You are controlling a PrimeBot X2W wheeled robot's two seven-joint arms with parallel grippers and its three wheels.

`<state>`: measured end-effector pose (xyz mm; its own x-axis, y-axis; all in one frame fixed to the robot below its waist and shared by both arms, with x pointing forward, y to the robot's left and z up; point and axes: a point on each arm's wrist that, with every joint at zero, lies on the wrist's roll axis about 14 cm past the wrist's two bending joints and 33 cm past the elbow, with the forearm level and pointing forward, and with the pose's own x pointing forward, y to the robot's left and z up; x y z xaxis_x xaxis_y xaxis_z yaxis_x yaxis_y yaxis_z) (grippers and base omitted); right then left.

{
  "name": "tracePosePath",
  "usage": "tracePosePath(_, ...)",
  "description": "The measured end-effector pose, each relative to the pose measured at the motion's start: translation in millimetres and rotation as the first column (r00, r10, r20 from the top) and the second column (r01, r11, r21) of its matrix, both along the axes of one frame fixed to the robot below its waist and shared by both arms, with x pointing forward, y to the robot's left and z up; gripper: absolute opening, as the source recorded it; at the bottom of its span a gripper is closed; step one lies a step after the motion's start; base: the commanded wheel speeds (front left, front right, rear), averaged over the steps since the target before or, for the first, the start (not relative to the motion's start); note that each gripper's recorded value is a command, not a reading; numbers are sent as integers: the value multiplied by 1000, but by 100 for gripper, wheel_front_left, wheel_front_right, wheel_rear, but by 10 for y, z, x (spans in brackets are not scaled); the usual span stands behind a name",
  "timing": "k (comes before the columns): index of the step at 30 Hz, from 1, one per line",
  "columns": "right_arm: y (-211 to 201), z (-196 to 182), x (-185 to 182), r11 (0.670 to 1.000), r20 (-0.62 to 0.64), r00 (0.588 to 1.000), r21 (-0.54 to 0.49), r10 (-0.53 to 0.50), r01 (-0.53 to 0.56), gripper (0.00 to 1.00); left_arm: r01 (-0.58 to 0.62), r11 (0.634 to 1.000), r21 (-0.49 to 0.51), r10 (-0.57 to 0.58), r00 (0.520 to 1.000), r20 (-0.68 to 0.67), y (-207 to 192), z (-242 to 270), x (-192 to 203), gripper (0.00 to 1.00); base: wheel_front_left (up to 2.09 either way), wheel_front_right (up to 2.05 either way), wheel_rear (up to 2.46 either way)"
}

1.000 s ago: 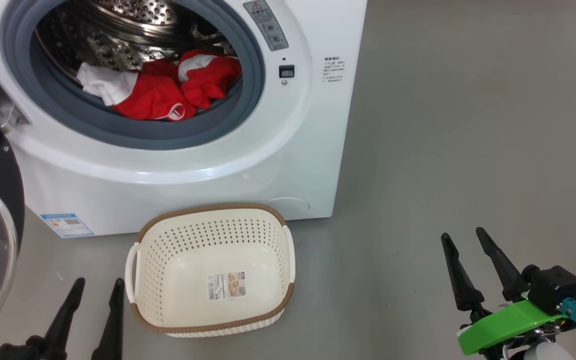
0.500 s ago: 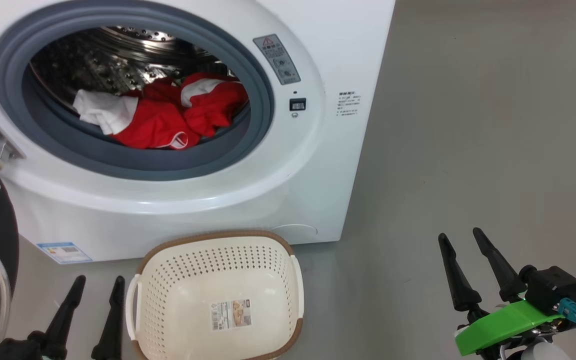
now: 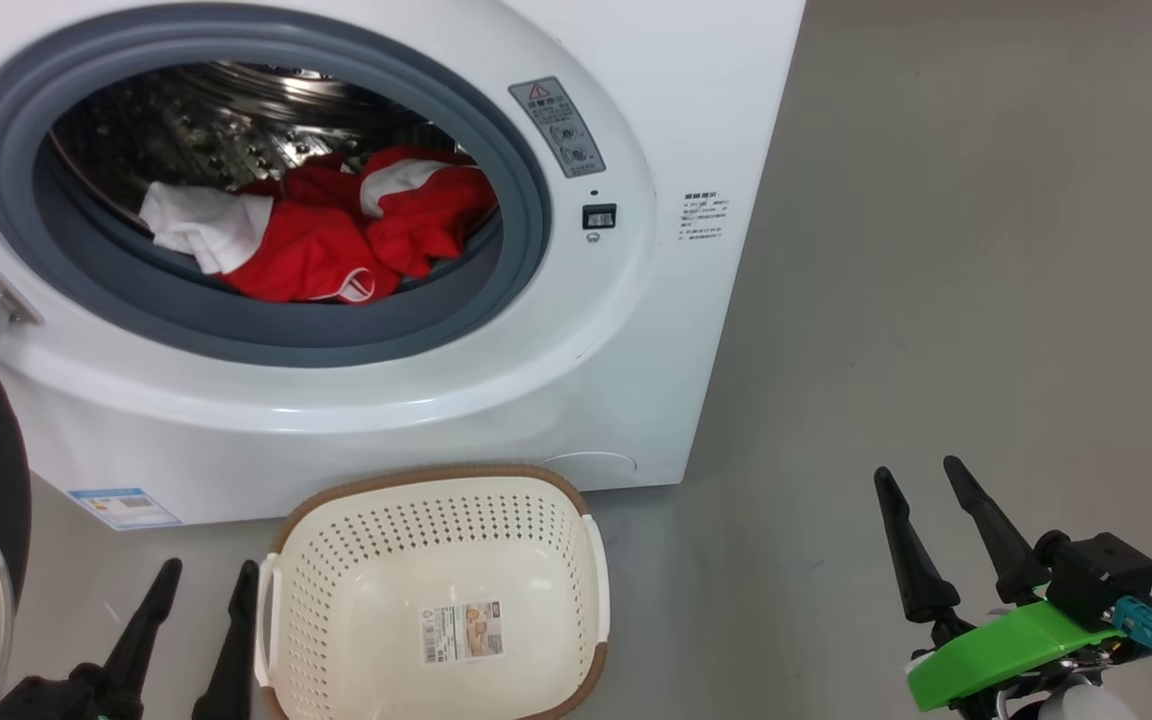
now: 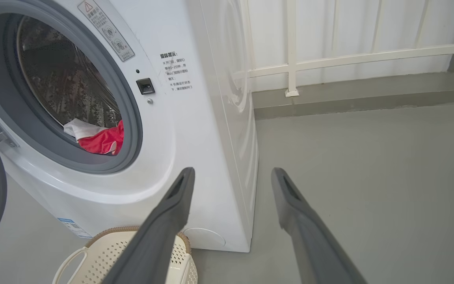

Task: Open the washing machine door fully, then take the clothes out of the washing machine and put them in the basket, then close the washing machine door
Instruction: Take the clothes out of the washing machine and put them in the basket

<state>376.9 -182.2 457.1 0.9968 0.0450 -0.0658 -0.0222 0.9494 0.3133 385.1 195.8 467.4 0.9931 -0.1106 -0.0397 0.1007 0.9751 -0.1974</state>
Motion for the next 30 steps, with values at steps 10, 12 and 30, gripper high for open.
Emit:
tracePosePath(10,7,-79,24,1000,-22,1000,9,-8,8,100,8,1000,-2,-8,1000,-9,-37,-51,188,100,0,0,0)
tracePosePath(12,7,-101,30,1000,-28,1000,9,-9,10,100,12,1000,-1,-12,1000,-13,-47,-69,235,100,0,0,0)
tracePosePath(30,95,-305,292,1000,-72,997,27,-5,7,100,193,975,108,-183,978,-94,-409,-310,1201,100,0,0,0)
